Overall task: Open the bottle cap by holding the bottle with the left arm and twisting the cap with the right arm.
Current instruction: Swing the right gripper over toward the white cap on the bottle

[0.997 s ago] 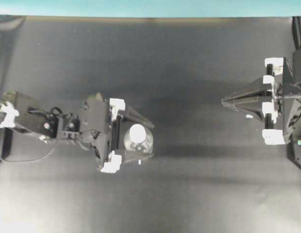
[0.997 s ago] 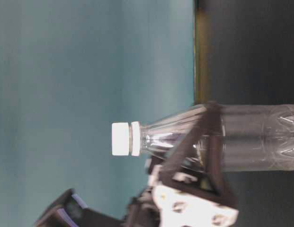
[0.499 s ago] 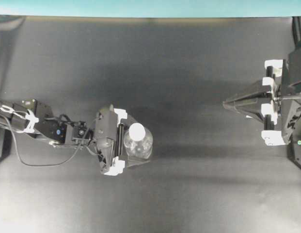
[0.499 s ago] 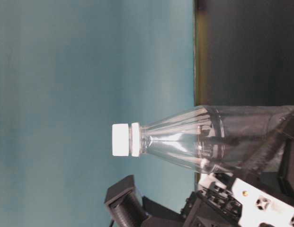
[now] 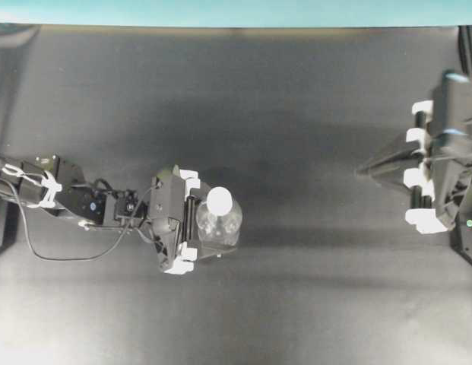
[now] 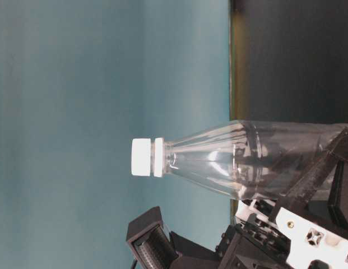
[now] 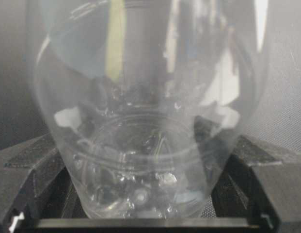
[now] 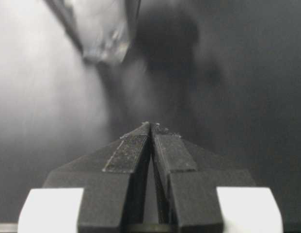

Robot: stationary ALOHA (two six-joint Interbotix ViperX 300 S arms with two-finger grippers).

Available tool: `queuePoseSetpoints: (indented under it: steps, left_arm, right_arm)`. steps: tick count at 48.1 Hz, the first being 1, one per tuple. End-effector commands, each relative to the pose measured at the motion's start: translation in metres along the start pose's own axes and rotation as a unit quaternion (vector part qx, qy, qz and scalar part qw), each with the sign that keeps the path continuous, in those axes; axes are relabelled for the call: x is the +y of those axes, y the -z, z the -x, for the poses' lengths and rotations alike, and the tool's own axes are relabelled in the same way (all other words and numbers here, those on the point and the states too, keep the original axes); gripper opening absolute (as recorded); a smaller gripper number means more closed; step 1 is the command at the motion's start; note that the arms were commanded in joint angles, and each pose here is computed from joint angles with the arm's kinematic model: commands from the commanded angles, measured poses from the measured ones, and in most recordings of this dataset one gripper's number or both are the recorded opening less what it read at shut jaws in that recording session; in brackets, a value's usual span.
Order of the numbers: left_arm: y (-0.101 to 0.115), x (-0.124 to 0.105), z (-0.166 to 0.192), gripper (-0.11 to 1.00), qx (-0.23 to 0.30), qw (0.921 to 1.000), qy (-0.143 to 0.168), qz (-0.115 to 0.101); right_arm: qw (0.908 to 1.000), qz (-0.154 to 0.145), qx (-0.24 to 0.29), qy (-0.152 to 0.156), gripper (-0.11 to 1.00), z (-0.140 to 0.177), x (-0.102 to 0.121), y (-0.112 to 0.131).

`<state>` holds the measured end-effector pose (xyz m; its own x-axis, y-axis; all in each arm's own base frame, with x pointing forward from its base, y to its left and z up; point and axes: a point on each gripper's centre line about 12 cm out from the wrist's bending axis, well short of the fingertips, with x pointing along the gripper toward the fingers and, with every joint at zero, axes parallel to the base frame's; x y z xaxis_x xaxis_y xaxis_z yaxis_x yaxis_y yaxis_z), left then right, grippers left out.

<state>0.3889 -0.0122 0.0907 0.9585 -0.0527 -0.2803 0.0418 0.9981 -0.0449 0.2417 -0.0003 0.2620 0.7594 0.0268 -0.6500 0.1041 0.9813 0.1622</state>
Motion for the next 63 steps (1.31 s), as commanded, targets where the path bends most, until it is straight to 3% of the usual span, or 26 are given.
queuePoseSetpoints:
  steps: [1, 5, 10, 14, 18, 22, 25, 29, 38, 45, 54, 63]
  left_arm:
    - [-0.005, -0.002, -0.002, 0.82, -0.009, 0.9999, 0.003, -0.005]
    - [-0.004, -0.002, -0.001, 0.82, -0.008, 0.9999, 0.003, -0.012]
    - [-0.003, -0.002, -0.001, 0.82, -0.007, 0.9998, 0.003, -0.02]
    - [-0.003, 0.0, -0.001, 0.82, -0.007, 0.9998, 0.001, -0.021]
    - [-0.003, 0.0, -0.001, 0.82, -0.007, 0.9998, 0.001, -0.021]
    - [-0.004, 0.0, -0.001, 0.82, -0.008, 0.9998, 0.001, -0.021]
    - [-0.004, 0.0, -0.001, 0.82, -0.008, 0.9998, 0.001, -0.021]
    - [-0.003, 0.001, 0.0, 0.82, -0.008, 0.9997, 0.0, -0.021]
    - [-0.003, 0.0, 0.0, 0.82, -0.01, 0.9997, 0.001, -0.021]
    - [-0.003, 0.0, 0.001, 0.82, -0.009, 0.9997, 0.001, -0.021]
    - [-0.002, 0.0, 0.001, 0.82, -0.008, 0.9997, 0.002, -0.021]
    - [-0.002, 0.0, 0.001, 0.82, -0.008, 0.9997, 0.001, -0.021]
  right_arm:
    - [0.9998, -0.001, 0.01, -0.017, 0.08, 0.003, 0.013, -0.017]
    - [0.9995, -0.012, 0.013, -0.028, 0.2, 0.003, 0.02, -0.033]
    - [0.9986, -0.038, 0.013, -0.036, 0.45, 0.001, 0.026, -0.053]
    - [0.9964, -0.072, 0.024, -0.037, 0.68, -0.001, 0.031, -0.072]
    - [0.9913, -0.117, 0.049, -0.032, 0.83, -0.008, 0.034, -0.086]
    - [0.981, -0.172, 0.088, -0.021, 0.83, -0.018, 0.038, -0.101]
    - [0.968, -0.219, 0.123, -0.007, 0.81, -0.029, 0.041, -0.115]
    - [0.9532, -0.255, 0.162, 0.011, 0.79, -0.044, 0.046, -0.129]
    - [0.9415, -0.255, 0.219, 0.026, 0.78, -0.074, 0.06, -0.163]
    - [0.9333, -0.262, 0.243, 0.036, 0.78, -0.098, 0.066, -0.177]
    - [0.9197, -0.281, 0.269, 0.054, 0.78, -0.124, 0.066, -0.181]
    - [0.9141, -0.283, 0.284, 0.063, 0.78, -0.143, 0.065, -0.178]
